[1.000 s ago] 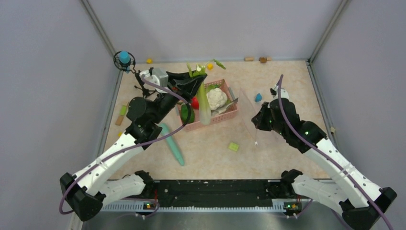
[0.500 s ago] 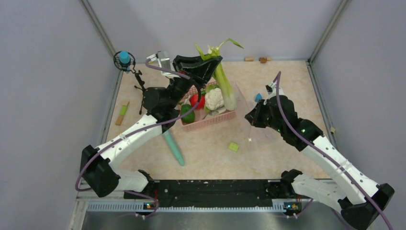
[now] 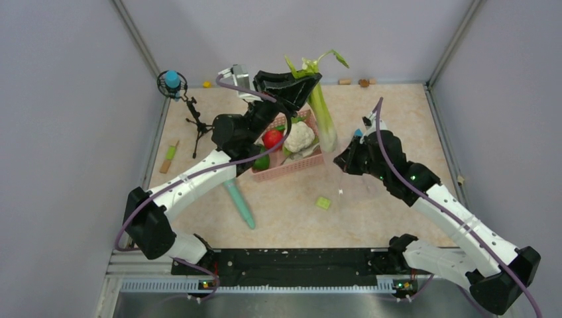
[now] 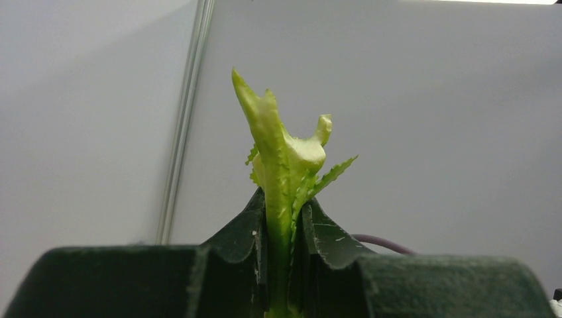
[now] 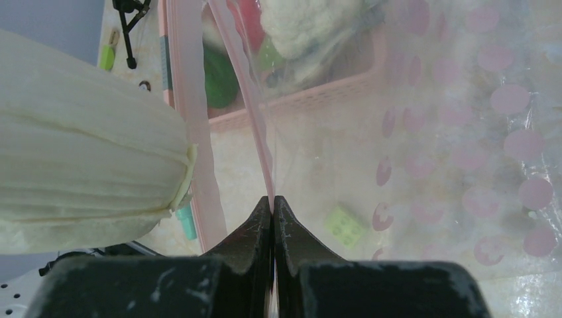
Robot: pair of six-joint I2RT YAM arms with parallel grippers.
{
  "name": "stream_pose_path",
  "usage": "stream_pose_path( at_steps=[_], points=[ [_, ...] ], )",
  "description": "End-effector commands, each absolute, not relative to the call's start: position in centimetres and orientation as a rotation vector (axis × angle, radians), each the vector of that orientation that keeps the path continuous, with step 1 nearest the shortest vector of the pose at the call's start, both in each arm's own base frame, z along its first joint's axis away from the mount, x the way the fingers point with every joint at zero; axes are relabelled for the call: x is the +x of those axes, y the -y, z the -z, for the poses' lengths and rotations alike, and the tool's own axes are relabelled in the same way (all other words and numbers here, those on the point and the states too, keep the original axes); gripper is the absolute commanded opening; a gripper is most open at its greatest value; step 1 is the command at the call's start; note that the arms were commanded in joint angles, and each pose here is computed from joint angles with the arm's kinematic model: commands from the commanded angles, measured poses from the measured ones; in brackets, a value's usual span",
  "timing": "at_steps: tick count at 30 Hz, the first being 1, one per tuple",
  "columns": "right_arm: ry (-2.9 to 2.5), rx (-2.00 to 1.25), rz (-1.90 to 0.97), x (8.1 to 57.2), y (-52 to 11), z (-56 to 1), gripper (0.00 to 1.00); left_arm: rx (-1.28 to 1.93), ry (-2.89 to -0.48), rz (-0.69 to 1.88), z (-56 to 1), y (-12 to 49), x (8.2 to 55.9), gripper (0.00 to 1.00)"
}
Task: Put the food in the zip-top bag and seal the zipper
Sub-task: Place the fake vegetable in the zipper food storage bag.
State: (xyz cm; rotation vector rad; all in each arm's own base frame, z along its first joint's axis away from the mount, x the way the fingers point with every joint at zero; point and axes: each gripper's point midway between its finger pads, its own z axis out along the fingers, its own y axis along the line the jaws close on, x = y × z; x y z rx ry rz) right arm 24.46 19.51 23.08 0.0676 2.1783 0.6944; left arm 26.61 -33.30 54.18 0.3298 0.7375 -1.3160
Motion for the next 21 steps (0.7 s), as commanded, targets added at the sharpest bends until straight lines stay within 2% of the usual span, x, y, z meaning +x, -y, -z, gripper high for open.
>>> stream_pose_path(
  at_steps=[1, 13, 21],
  points=[
    [-2.094, 0.095, -0.747, 25.1, -19.7, -25.3, 0.00, 0.307, -0.632, 1.294, -56.1, 31.9, 25.5, 0.00],
    [-2.020, 0.123, -0.922, 23.5, -20.5, -28.0, 0.00, 0.252, -0.722, 1.250, -51.0, 32.1, 27.5, 0.00],
    [-1.945, 0.170, -0.975, 23.9, -20.7, -30.2, 0.00, 0.267, -0.725, 1.305, -49.0, 32.2, 26.4, 0.00]
  ],
)
